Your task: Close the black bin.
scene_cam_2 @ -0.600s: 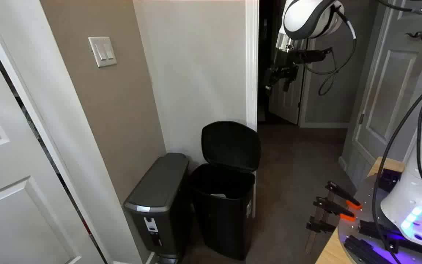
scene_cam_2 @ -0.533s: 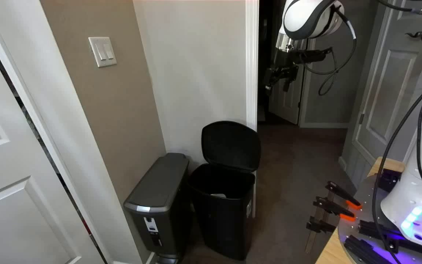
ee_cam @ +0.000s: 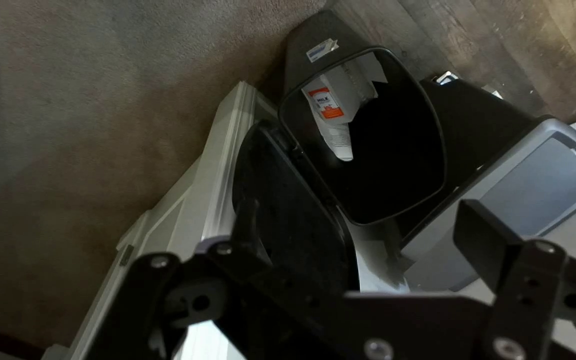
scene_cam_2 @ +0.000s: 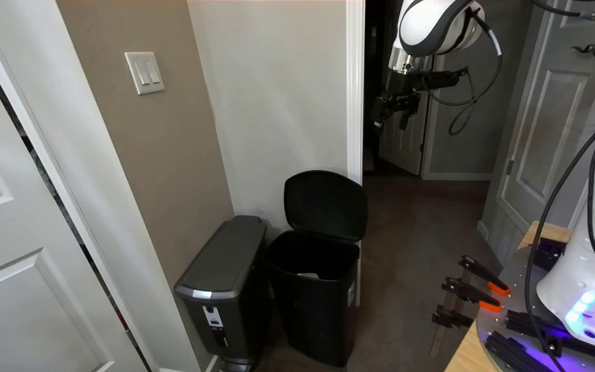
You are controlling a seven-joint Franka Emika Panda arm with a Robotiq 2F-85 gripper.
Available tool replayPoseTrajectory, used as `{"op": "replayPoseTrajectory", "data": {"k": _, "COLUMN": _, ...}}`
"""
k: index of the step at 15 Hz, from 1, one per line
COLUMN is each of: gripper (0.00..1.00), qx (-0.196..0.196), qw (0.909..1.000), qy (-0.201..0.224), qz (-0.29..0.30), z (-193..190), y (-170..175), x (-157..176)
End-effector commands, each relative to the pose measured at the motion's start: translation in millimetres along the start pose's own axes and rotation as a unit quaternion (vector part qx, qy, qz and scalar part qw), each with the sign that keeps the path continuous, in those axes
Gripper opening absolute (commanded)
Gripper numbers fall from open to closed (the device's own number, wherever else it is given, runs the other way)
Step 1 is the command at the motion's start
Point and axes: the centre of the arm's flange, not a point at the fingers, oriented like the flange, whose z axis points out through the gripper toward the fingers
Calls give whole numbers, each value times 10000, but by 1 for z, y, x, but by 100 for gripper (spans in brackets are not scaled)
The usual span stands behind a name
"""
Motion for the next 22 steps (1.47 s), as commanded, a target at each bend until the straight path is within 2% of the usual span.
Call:
{"op": "replayPoseTrajectory", "data": {"k": 1, "gripper": 100, "qx": -76, "qw": 9999, "qy": 111, "qz": 84, "z": 28, "y": 11, "x": 35}}
{"op": "replayPoseTrajectory", "data": {"k": 7, "gripper": 100, "qx": -236, "qw": 9989, "qy": 375, "qz": 146, "z": 91, "y": 33, "x": 117}}
{"op": "replayPoseTrajectory", "data": {"k": 12, "gripper": 100, "qx": -325, "qw": 9992, "qy": 245, "qz": -22, "z": 142, "y": 40, "x": 163}}
{"op": "replayPoseTrajectory", "data": {"k": 19, "gripper": 100, "qx": -253, "qw": 9981, "qy": 123, "qz": -540, "z": 199, "y": 29, "x": 201}}
{"op": "replayPoseTrajectory", "data": {"k": 20, "gripper": 100, "qx": -377, "qw": 9985, "qy": 178, "qz": -342, "z": 188, "y": 25, "x": 182}}
{"op": "replayPoseTrajectory", "data": {"k": 22, "gripper": 100, "qx": -376, "qw": 9985, "qy": 160, "qz": -368, "z": 196, "y": 23, "x": 184}}
